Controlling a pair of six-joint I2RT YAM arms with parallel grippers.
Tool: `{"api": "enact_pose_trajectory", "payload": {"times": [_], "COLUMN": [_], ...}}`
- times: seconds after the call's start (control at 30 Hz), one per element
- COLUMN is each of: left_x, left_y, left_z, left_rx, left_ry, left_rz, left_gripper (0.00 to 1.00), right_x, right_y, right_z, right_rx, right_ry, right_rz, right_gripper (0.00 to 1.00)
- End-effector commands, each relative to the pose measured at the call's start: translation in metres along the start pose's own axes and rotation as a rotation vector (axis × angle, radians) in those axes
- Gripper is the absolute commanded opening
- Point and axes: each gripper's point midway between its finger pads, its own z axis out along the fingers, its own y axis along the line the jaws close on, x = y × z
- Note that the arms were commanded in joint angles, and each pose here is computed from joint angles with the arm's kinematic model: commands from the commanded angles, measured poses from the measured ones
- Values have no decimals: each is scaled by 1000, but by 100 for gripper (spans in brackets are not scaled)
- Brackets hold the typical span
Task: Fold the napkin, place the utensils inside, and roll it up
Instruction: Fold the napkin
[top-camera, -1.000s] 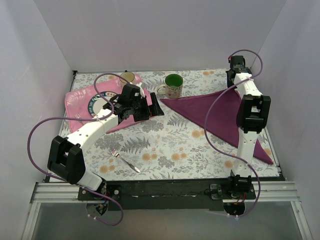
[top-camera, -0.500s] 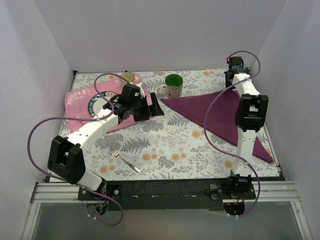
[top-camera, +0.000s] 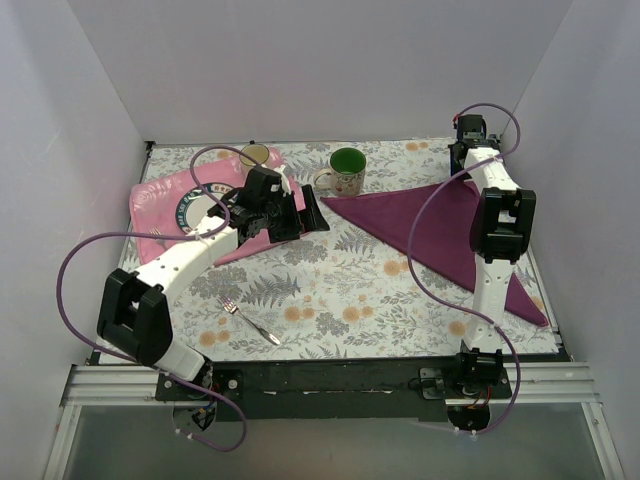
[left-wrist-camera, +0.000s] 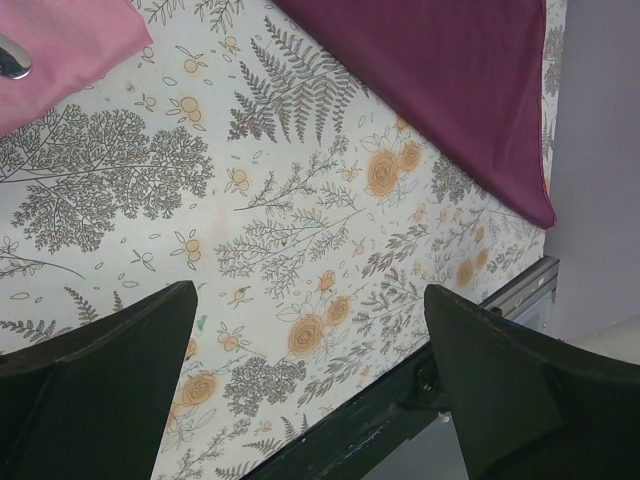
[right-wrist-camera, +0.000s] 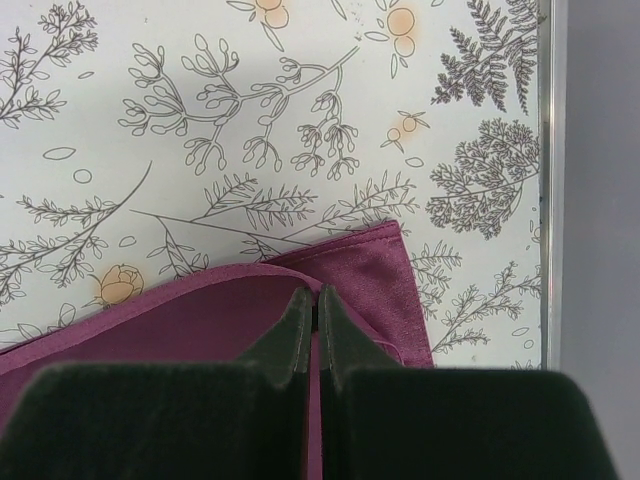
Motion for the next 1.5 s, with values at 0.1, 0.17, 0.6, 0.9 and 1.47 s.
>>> {"api": "enact_pose_trajectory", "payload": {"times": [0.1,0.17,0.6,0.9,1.47], "left_x": [-17,-25,-34,-27,-13], "left_y": [-9,-13,-78,-101,-101], "left_z": [2,8,108,144,166], "left_rx": [22,28,152,232,253], "left_ry": [-31,-44,-126,-94,-11], "left_rz": [23,27,78,89,106], "left_gripper": [98,98,67,67,69], "right_x": [-18,-30,159,210,326], "right_y": [-12,-27,-30,-82,-126], "right_z": [-23,-46,-162,-174,-191], "right_rx": [35,100,177,274,577], "right_ry": [-2,-6,152,127,243], "right_rz": [60,137,483,686,925], "right_gripper": [59,76,70,41,34]}}
